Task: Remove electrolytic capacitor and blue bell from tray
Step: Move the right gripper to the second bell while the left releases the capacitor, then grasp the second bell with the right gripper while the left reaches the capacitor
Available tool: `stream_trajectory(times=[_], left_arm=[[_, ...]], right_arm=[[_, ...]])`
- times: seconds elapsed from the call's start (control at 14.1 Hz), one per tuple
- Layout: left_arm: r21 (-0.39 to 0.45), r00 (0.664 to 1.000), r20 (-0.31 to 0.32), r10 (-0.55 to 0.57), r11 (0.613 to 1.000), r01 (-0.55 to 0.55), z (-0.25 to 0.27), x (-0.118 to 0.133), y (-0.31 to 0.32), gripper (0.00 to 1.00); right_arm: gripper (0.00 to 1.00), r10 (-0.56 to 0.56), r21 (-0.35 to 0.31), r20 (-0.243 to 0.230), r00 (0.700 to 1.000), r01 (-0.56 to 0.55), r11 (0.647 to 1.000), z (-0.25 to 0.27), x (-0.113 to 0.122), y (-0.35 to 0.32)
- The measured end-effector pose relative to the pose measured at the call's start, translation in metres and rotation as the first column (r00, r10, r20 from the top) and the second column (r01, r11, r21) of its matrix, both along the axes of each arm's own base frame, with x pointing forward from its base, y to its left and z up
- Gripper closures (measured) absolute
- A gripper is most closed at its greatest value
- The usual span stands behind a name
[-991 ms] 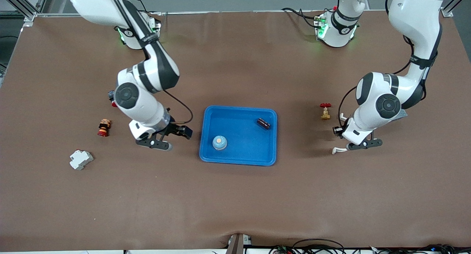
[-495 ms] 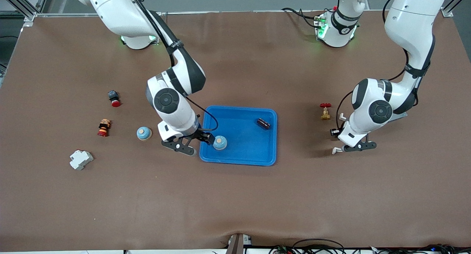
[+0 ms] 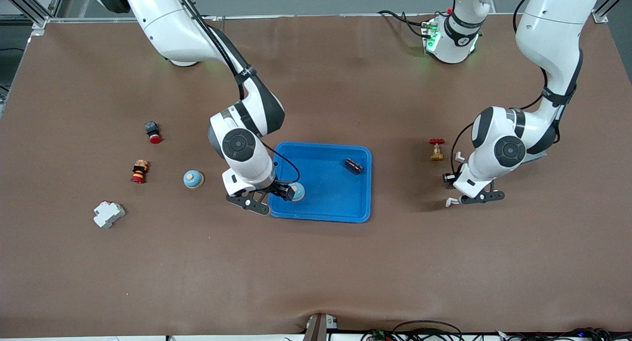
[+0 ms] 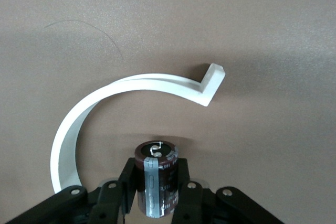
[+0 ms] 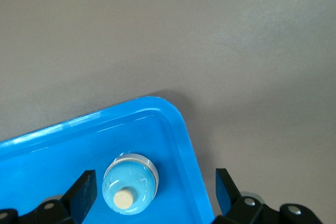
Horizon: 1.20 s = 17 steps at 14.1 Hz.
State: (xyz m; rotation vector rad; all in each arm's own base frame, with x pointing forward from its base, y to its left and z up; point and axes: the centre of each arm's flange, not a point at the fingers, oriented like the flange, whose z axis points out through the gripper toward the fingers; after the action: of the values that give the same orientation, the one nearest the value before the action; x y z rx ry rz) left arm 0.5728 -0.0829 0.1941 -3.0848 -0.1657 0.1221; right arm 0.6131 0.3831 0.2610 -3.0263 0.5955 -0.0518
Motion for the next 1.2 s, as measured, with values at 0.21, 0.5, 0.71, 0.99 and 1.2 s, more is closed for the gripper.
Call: stream_trajectory(times=[0.21, 0.5, 0.71, 0.99, 1.2], left_arm=[[0.000, 1.000, 0.001, 0.000, 1.000, 0.000, 0.000, 0.000, 0.000, 0.41], [-0.001, 1.000, 0.009, 0.000, 1.000, 0.000, 0.004, 0.003, -0.001, 0.04], [0.006, 1.000, 0.014, 0.026, 1.000, -0.026, 0.025, 0.009, -0.006, 0.00], [0.052, 0.995, -0.062, 0.082, 0.996, -0.079, 0.093, 0.025, -0.033, 0.00], [0.071, 0.987, -0.084, 0.136, 0.989, -0.131, 0.141, 0.033, -0.064, 0.00]], right_arm=[[0.00, -0.026, -0.024, 0.007, 1.000, 0.027, 0.999, -0.021, -0.005, 0.016], [0.00, -0.056, -0.018, 0.018, 0.998, 0.057, 0.998, -0.042, -0.009, 0.027], [0.00, -0.083, -0.012, 0.020, 0.996, 0.084, 0.996, -0.045, -0.015, 0.038], [0.00, -0.098, -0.011, 0.017, 0.995, 0.098, 0.995, -0.055, -0.025, 0.057], [0.00, -0.103, -0.008, 0.021, 0.994, 0.104, 0.995, -0.064, -0.026, 0.060]])
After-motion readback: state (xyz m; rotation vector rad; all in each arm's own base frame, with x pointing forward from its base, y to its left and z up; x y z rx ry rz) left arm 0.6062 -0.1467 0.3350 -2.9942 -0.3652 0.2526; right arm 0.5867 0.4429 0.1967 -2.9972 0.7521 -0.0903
